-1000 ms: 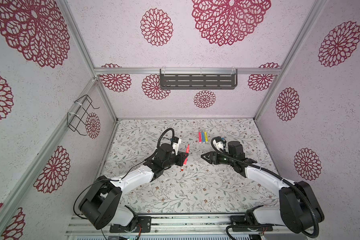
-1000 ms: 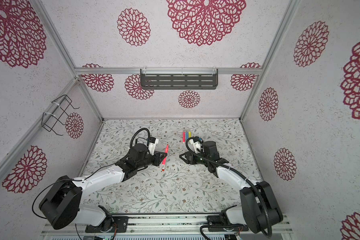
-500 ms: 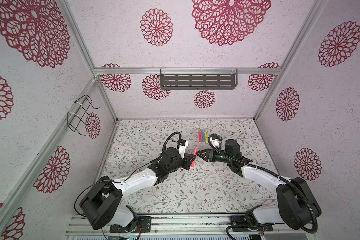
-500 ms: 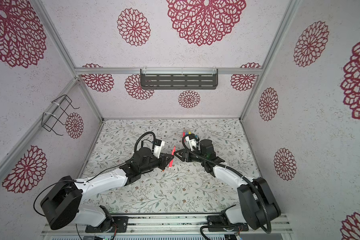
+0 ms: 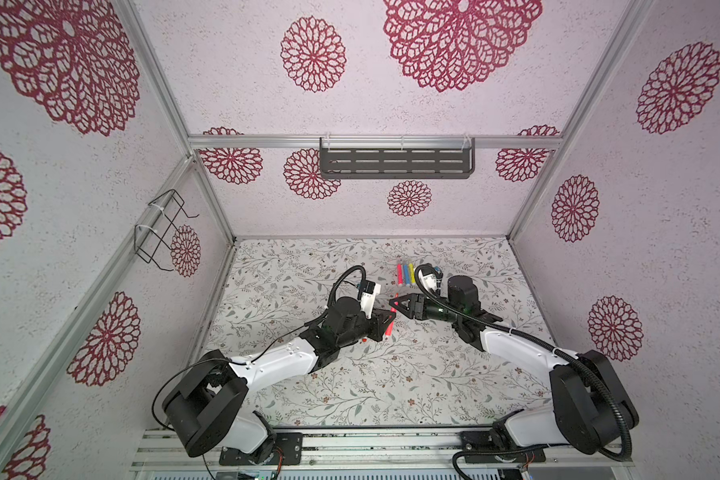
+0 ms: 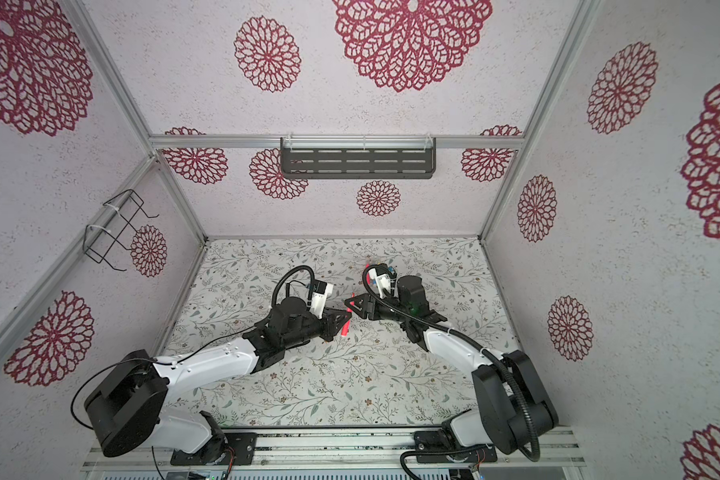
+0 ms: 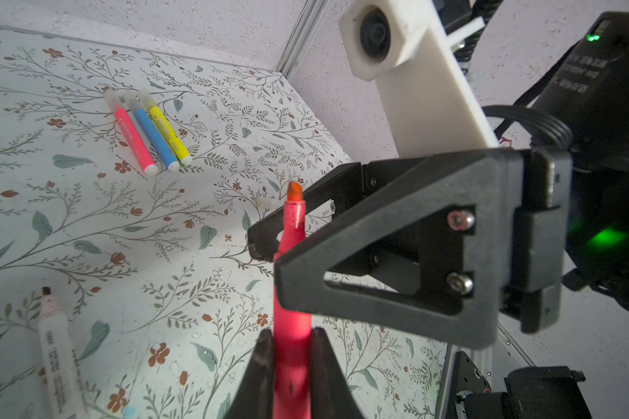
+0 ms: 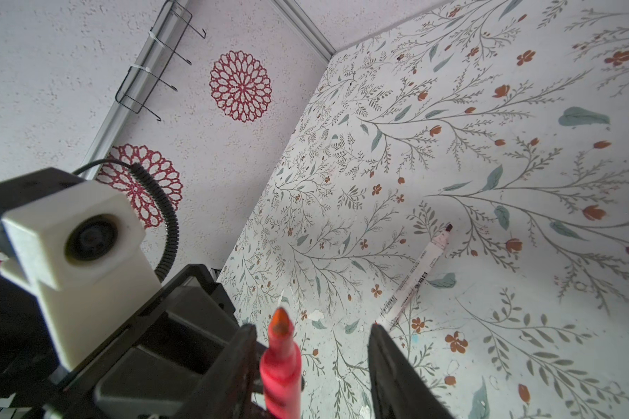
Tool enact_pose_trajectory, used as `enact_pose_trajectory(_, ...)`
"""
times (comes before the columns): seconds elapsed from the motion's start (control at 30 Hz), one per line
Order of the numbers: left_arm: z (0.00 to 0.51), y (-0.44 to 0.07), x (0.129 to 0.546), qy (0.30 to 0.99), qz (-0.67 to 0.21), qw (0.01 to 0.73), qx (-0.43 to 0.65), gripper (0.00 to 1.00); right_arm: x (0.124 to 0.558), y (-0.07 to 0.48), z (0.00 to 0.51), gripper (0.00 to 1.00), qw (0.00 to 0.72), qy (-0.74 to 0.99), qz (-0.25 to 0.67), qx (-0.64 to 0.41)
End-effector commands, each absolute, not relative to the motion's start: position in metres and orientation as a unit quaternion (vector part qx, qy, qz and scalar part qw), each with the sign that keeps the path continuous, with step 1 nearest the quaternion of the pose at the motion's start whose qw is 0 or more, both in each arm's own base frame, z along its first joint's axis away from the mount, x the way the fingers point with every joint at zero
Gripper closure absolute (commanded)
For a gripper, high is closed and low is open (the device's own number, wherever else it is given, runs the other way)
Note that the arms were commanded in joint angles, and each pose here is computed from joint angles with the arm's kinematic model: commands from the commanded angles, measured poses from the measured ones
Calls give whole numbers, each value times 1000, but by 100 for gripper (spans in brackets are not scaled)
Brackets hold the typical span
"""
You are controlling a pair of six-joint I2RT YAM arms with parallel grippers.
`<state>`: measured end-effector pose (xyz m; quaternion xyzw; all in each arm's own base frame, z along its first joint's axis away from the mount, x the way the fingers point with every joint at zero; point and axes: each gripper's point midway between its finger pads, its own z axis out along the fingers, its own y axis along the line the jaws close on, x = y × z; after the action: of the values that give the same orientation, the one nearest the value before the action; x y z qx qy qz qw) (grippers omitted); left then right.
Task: Insert the pens into the pen caps
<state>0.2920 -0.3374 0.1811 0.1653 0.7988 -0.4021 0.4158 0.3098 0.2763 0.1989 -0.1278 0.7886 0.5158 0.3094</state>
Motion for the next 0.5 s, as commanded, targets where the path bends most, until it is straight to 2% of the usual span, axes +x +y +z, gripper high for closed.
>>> enact_pose_trajectory(0.0,185,-343,290,791,-412,421,167,89,310,286,219,55,323,766,535,-149)
enact_pose_trajectory(0.23,184,-346,291,792,-415,416,165,88,309,288,221,89,322,765,537,-152)
enact_pose_trajectory(0.3,181,-347,292,796,-412,412,164,84,308,288,221,93,323,764,538,-151)
enact_pose_trajectory(0.4,174,-348,292,804,-406,400,168,66,307,287,224,93,326,762,540,-150)
enact_pose_trajectory(0.47,169,-350,290,809,-403,391,172,63,306,286,227,93,329,759,541,-150)
